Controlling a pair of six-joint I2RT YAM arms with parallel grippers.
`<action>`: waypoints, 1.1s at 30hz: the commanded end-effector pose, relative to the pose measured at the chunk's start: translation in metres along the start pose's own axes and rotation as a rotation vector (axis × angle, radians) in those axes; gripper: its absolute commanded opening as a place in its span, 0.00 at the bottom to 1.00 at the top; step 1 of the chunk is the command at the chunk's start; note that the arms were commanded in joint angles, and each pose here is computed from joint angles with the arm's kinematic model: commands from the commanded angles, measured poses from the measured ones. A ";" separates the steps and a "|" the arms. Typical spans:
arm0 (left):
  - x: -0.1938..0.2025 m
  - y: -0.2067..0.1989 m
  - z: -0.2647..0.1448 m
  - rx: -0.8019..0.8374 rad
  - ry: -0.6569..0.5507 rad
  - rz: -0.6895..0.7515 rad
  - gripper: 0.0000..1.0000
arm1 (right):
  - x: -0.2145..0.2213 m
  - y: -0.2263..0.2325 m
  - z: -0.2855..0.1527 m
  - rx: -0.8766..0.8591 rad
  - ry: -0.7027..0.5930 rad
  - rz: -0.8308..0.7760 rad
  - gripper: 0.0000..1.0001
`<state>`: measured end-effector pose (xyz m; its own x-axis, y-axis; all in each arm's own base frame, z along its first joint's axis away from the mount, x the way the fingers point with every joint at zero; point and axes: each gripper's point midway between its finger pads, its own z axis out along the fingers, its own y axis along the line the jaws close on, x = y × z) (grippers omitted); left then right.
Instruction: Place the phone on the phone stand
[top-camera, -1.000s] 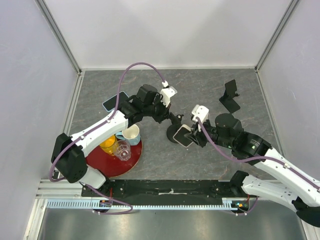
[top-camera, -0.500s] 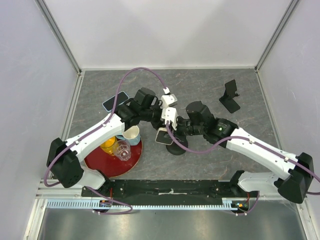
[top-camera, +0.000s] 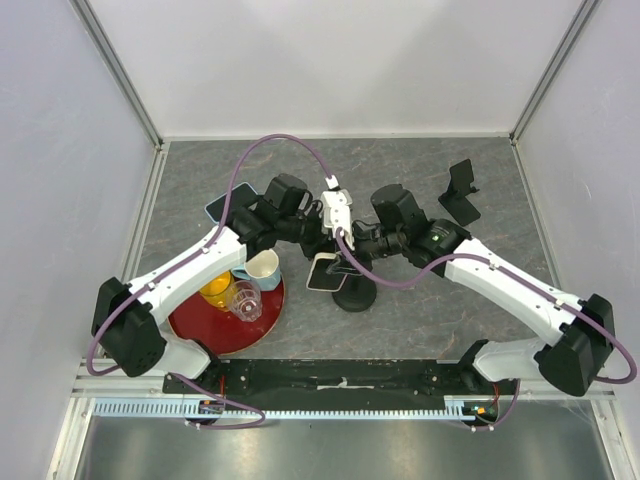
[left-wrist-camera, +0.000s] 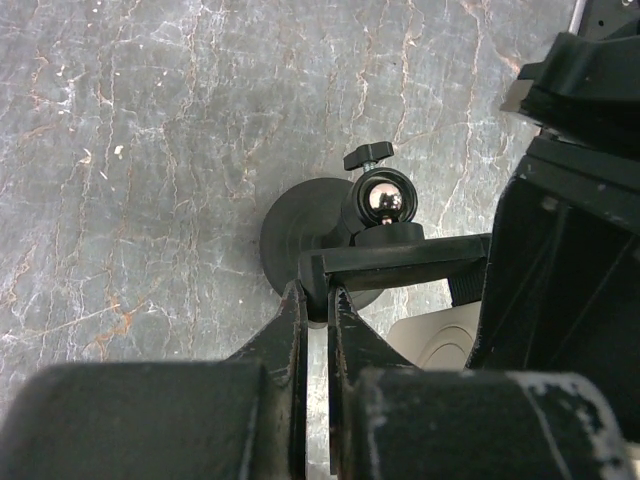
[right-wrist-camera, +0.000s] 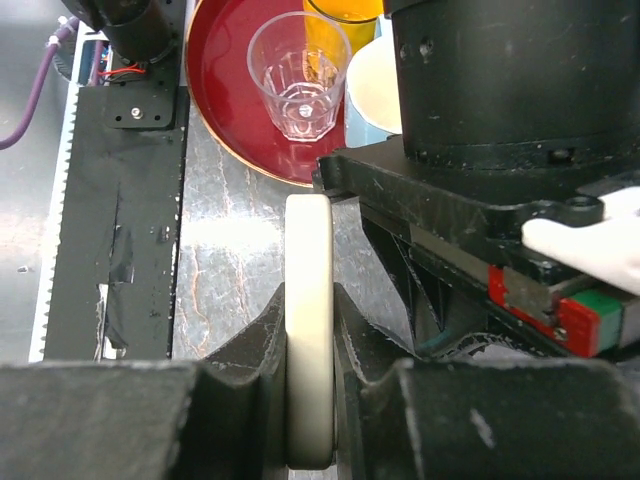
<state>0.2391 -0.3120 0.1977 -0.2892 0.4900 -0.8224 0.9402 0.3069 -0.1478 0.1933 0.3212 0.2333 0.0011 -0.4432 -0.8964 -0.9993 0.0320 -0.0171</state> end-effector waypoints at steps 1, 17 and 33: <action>-0.033 -0.039 -0.013 0.154 -0.112 0.089 0.02 | -0.073 -0.026 -0.010 0.055 -0.194 -0.216 0.00; -0.022 -0.054 -0.013 0.256 -0.106 0.134 0.02 | -0.073 -0.048 -0.003 0.068 -0.134 -0.287 0.00; -0.059 0.034 -0.046 -0.352 -0.253 0.032 0.02 | 0.007 -0.055 -0.041 0.365 0.014 0.215 0.00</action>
<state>0.2533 -0.3028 0.2070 -0.2385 0.4601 -0.8552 0.9119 0.4091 -0.0342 0.2128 0.3066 0.2442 -0.0413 -0.4448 -0.8947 -0.9921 0.1244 -0.0160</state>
